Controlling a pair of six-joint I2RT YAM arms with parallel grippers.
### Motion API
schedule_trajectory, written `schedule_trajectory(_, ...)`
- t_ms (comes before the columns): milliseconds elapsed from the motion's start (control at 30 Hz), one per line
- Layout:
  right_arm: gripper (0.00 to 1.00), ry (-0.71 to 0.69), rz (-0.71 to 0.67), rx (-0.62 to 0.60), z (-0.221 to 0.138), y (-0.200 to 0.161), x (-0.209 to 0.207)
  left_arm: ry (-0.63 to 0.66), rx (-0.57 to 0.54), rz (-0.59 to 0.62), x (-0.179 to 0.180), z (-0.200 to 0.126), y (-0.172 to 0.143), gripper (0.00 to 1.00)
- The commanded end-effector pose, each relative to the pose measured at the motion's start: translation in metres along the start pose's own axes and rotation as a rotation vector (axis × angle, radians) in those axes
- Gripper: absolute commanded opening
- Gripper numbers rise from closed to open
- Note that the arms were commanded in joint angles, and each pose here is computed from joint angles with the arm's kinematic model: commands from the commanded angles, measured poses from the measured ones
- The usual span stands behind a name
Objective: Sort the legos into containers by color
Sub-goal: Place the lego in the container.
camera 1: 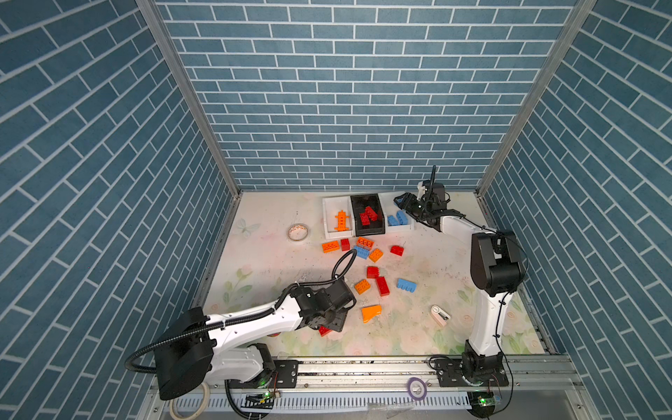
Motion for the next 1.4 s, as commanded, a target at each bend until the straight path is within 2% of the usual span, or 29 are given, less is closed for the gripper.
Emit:
schedule_trajectory(0,0.61,-0.014,0.006,0.014,0.007,0.000,-0.004,0.064,0.066,-0.012,0.005,0.005,-0.016,0.65)
schedule_trajectory(200,0.65,-0.024,-0.001,0.027,0.012,0.001,-0.006,0.094,0.113,0.020,0.003,0.013,-0.029,0.66)
schedule_trajectory(467,0.67,-0.029,-0.002,0.037,0.014,-0.002,-0.008,0.137,0.091,0.011,0.006,0.018,-0.025,0.65)
schedule_trajectory(667,0.72,-0.024,-0.005,0.041,0.012,-0.002,-0.006,0.157,0.116,-0.006,0.012,0.026,-0.031,0.64)
schedule_trajectory(900,0.78,-0.006,-0.023,0.030,0.008,0.002,0.002,0.143,0.134,-0.008,0.010,0.030,-0.034,0.53)
schedule_trajectory(1367,0.78,0.004,-0.078,0.004,-0.009,-0.001,0.018,0.090,0.097,-0.030,0.008,0.029,-0.028,0.30)
Point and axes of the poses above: each gripper's point midway between its finger pads, its own z axis out along the fingers, its own x axis along the line the jaws close on, y = z × x, the point moved 5 cm from there along -z, back along the fingers, and after that the axes turned 3 degrees about z, right-handed, at the moved point
